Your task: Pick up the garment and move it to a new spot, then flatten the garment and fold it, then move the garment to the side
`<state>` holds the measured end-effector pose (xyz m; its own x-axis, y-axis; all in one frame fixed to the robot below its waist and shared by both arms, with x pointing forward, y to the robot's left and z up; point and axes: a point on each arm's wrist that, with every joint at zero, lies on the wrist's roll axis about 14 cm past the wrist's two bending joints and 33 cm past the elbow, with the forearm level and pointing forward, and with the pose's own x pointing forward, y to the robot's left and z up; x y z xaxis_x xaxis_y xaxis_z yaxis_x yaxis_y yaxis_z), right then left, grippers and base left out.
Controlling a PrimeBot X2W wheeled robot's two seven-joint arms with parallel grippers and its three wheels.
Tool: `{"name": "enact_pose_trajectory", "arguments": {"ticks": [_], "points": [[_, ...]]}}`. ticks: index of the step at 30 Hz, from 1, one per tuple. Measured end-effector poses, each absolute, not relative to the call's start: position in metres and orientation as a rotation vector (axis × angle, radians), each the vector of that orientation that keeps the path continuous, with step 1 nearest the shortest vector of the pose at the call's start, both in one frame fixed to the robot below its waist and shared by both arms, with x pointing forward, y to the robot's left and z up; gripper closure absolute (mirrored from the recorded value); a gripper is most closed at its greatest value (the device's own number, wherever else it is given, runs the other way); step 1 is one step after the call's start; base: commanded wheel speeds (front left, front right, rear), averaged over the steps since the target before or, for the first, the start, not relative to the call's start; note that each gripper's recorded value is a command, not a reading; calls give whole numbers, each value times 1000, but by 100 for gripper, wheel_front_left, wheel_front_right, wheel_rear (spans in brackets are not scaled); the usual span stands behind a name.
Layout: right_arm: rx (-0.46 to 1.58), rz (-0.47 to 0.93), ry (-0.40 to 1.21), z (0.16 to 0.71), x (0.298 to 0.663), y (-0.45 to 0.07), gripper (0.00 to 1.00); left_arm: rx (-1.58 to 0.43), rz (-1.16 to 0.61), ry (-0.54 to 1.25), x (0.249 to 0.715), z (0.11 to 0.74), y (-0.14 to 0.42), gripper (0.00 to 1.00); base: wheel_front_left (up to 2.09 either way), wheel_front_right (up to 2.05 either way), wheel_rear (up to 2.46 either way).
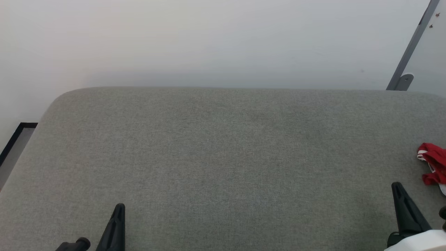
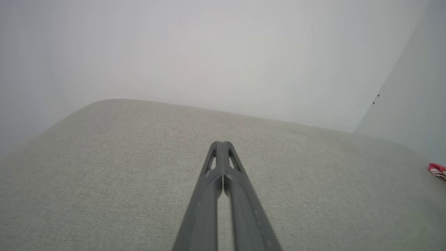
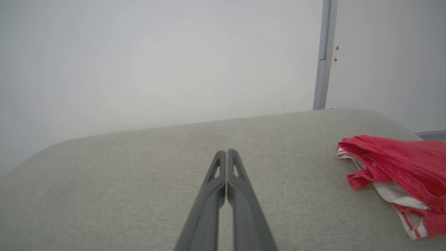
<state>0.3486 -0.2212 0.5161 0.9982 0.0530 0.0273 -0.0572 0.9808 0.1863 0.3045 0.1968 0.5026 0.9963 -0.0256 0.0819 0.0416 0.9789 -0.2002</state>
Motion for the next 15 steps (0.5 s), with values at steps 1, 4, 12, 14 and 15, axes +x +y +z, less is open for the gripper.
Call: {"name": "enact_pose_trajectory", "arguments": {"ticks": [1, 4, 12, 14, 15], "points": [[201, 51, -8, 512, 347, -221, 100, -214, -31, -69, 304, 500, 197, 100, 0, 0, 0], [252, 42, 4, 508, 347, -222, 100, -267, -20, -57, 304, 497, 198, 100, 0, 0, 0], [397, 21, 15, 505, 350, -221, 100, -406, 9, -33, 310, 492, 203, 100, 0, 0, 0], [431, 16, 18, 504, 351, -221, 100, -439, 14, -33, 313, 493, 204, 100, 0, 0, 0], [449, 15, 19, 504, 351, -221, 100, -456, 17, -33, 314, 493, 204, 100, 0, 0, 0]]}}
